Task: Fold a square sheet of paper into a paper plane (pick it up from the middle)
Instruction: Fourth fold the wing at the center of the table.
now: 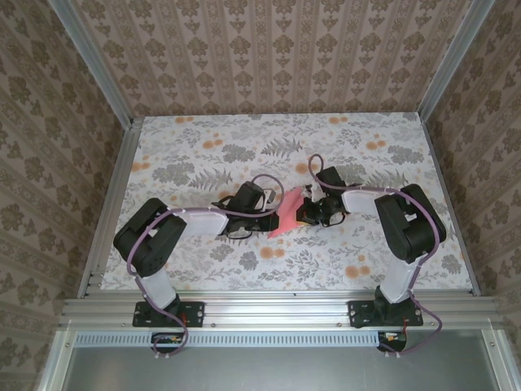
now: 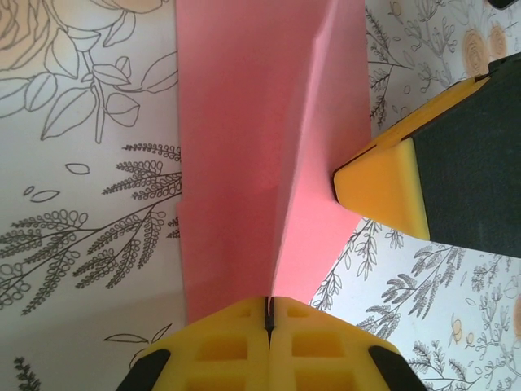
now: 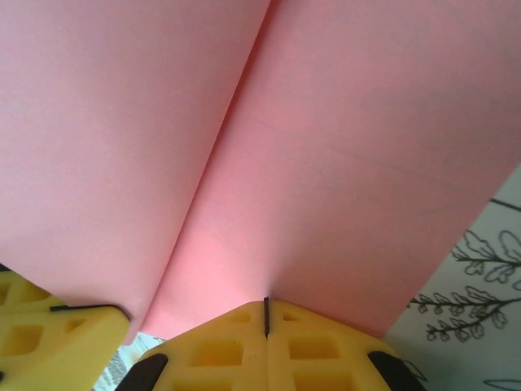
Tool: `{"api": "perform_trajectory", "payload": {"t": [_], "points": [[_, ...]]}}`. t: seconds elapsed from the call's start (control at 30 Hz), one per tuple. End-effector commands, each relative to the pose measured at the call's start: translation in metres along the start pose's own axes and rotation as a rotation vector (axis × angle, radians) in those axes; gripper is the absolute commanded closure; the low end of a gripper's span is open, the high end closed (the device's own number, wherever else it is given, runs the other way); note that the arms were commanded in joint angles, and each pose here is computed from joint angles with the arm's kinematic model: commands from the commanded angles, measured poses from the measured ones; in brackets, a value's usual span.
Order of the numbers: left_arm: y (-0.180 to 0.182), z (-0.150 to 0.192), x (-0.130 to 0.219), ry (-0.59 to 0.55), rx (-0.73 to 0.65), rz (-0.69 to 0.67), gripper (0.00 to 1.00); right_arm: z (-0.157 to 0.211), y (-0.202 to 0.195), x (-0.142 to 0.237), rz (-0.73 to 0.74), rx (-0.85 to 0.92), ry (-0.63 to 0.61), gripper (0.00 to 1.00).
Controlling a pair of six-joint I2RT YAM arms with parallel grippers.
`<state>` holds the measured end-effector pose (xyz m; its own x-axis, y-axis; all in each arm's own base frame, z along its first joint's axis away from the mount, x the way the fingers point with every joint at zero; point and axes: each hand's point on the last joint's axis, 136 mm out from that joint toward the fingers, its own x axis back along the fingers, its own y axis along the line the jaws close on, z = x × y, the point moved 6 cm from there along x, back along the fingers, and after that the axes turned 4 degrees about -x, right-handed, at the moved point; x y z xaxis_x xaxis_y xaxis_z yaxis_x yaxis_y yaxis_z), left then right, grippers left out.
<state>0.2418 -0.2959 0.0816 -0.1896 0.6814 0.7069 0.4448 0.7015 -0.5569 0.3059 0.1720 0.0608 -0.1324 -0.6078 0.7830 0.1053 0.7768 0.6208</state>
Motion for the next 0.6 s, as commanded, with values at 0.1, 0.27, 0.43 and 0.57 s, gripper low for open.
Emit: {"api": "perform_trajectory", "payload": {"t": [0.1,0.27,0.43,0.57], "points": [[0.0008,-0.0014,0.0009,0.006,0.026,0.039,0.96,0.0070,-0.0117,-0.0054,0.083,0.042,0.070,0.93],[0.0018,-0.0024,-0.0002,0.021,0.022,0.052,0.96,0.0046,-0.0092,-0.0064,0.074,0.056,0.079,0.93],[0.0045,-0.0021,-0.0040,0.045,0.020,0.064,0.95,0.0020,-0.0070,-0.0065,0.074,0.072,0.088,0.93],[0.0060,-0.0036,-0.0062,0.060,0.021,0.082,0.95,-0.0008,-0.0048,-0.0058,0.072,0.090,0.089,0.93]]}}
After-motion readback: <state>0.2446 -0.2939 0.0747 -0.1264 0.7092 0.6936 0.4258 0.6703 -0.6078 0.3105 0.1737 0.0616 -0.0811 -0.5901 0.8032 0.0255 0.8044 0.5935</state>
